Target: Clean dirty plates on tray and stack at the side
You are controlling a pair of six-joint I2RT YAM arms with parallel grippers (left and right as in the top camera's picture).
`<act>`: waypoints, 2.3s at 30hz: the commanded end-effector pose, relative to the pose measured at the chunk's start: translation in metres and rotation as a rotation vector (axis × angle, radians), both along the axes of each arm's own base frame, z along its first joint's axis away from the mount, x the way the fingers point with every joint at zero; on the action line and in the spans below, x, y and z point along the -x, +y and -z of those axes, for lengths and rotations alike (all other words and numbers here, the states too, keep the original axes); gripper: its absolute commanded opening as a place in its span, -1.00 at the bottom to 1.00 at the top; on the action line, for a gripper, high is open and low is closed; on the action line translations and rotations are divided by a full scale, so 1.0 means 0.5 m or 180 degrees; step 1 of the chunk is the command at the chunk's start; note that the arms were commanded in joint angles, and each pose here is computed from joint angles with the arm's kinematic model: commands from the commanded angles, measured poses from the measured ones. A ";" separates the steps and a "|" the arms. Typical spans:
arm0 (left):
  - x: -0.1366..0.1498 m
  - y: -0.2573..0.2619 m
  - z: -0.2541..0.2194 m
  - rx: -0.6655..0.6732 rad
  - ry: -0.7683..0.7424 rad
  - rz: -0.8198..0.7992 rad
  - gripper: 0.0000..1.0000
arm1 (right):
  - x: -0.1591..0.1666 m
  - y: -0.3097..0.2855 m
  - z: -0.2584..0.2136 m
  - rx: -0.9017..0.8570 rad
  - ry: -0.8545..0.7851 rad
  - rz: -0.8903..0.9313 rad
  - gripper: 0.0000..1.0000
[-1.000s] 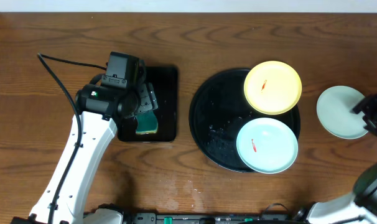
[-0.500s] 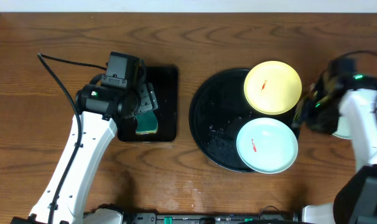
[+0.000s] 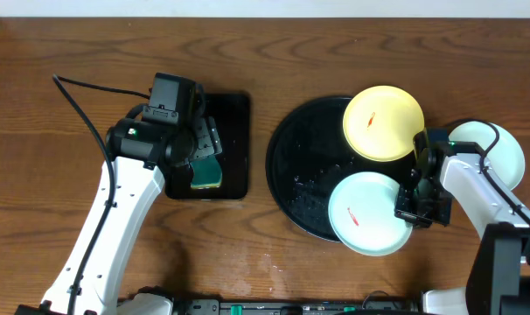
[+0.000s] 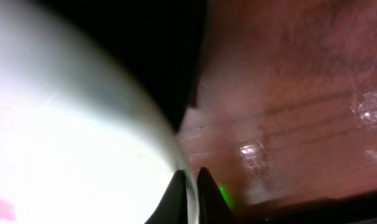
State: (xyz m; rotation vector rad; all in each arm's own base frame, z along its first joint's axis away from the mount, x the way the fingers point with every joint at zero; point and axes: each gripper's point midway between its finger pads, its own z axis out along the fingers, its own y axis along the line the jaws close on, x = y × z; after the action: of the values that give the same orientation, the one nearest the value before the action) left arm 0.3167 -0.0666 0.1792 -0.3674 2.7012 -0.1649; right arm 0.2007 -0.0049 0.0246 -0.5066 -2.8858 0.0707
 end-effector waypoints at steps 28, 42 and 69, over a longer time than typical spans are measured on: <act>-0.010 0.003 -0.019 -0.0016 -0.0081 0.0002 0.59 | -0.187 0.212 -0.016 -0.0497 -0.1241 -0.0954 -0.38; -0.002 0.003 0.027 -0.0054 0.0131 0.0009 0.59 | -0.217 0.203 -0.031 -0.0480 -0.1246 -0.1593 -0.32; -0.037 0.000 0.316 -0.0334 0.1217 0.0005 0.32 | -0.228 0.185 0.040 -0.0301 -0.1059 -0.1253 -0.98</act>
State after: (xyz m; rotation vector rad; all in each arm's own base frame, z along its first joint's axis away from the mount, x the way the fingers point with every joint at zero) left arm 0.3393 -0.0715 0.0334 -0.4031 3.0433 0.0133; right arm 0.3129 0.0975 0.0090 0.1413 -3.2434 -0.1617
